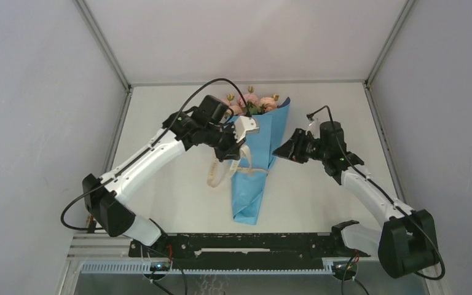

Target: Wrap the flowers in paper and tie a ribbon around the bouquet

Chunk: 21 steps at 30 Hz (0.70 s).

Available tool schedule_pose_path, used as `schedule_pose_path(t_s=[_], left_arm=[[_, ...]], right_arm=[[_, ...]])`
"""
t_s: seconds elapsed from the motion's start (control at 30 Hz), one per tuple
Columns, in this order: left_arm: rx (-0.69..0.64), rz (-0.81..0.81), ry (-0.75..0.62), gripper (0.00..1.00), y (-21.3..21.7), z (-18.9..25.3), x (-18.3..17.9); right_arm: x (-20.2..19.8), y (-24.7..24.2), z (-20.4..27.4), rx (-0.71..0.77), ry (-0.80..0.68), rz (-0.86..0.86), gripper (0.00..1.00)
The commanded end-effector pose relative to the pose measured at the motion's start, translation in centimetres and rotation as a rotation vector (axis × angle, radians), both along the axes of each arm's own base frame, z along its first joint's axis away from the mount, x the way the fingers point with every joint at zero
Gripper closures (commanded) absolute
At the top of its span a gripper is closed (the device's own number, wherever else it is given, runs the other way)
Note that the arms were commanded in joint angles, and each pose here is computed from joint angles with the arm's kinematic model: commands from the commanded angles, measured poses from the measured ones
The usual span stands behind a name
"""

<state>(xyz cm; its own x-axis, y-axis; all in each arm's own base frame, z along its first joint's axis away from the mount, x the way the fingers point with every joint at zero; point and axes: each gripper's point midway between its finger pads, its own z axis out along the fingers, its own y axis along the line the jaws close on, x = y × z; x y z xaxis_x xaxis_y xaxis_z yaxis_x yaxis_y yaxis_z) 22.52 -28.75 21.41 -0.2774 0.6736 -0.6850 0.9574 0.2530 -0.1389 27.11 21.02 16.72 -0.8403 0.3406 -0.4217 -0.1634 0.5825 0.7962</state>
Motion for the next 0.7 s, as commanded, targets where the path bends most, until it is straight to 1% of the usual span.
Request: schedule_pose_path(t_s=[0.0,0.07,0.17,0.23,0.3,0.4,0.5,0.67], left_arm=[[0.205,-0.028,-0.144,1.0,5.0,1.2,0.2],[0.201,-0.019,-0.178,1.0,4.9,2.2,0.9],[0.166,-0.021,-0.199,1.0,4.3,3.7,1.2],[0.143,-0.02,-0.2,1.0,3.9,4.4,1.1],[0.135,-0.01,-0.203,1.0,3.7,4.7,1.3],[0.13,0.001,-0.206,1.0,3.7,4.8,1.4],[0.124,0.002,-0.194,1.0,3.5,4.7,1.4],[0.112,0.006,-0.168,1.0,3.0,4.3,1.3]], right_arm=[[-2.2,-0.2,4.0,-0.062,-0.33,0.234,0.53],[-2.6,0.4,5.3,-0.098,-0.51,0.296,0.5],[-2.2,2.4,7.5,-0.146,-0.799,0.324,0.43],[-2.4,4.2,8.3,-0.132,-0.909,0.375,0.4],[-2.9,5.8,8.4,-0.098,-0.95,0.432,0.38],[-3.2,7.5,7.4,-0.071,-0.939,0.48,0.33],[-3.5,9.0,6.7,-0.054,-0.928,0.501,0.31],[-3.2,11.2,5.7,-0.025,-0.916,0.503,0.3]])
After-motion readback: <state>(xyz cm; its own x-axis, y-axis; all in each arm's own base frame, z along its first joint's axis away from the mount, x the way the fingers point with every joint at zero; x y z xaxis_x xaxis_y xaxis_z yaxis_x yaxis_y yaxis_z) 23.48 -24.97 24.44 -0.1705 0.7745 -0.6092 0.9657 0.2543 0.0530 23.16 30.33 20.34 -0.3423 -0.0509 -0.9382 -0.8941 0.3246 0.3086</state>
